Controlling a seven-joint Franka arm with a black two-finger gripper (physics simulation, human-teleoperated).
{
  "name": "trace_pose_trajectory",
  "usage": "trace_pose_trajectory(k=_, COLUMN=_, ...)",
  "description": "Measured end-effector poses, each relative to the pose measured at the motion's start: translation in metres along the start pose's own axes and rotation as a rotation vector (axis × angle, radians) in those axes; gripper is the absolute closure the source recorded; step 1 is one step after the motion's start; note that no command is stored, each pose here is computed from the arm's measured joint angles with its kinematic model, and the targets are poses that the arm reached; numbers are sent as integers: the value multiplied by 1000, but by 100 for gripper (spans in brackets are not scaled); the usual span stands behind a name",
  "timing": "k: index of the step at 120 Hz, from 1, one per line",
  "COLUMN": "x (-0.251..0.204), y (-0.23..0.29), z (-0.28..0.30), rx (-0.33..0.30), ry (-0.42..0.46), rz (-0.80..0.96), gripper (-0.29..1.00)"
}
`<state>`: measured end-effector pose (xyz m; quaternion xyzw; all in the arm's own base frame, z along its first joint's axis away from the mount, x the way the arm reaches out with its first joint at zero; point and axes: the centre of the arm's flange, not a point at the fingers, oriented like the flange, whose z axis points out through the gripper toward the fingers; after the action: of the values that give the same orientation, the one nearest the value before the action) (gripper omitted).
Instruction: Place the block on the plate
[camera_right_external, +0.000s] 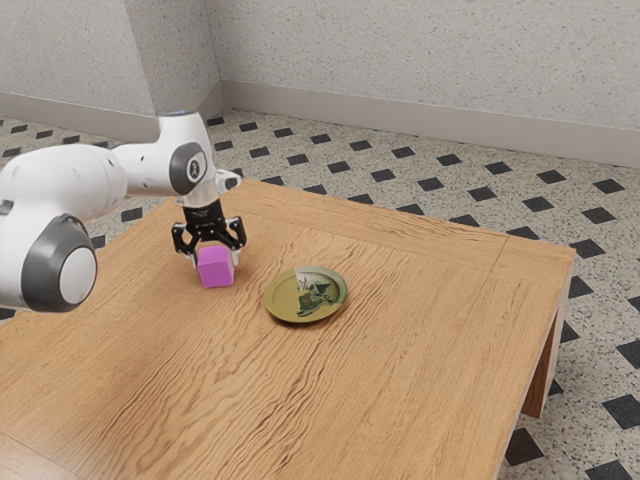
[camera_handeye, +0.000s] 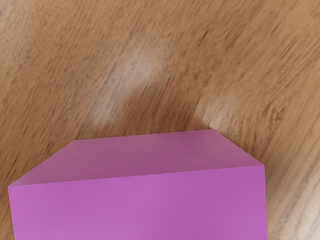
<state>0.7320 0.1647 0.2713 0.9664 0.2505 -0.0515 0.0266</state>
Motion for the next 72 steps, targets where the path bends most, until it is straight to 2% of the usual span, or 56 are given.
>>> trace_pose_trajectory(k=34, x=0, y=-2, z=4, rx=5, ry=-4, rz=-3, gripper=22)
trace_pose_trajectory(k=72, x=0, y=-3, z=2, rx=8, ry=-2, rz=-5, gripper=24)
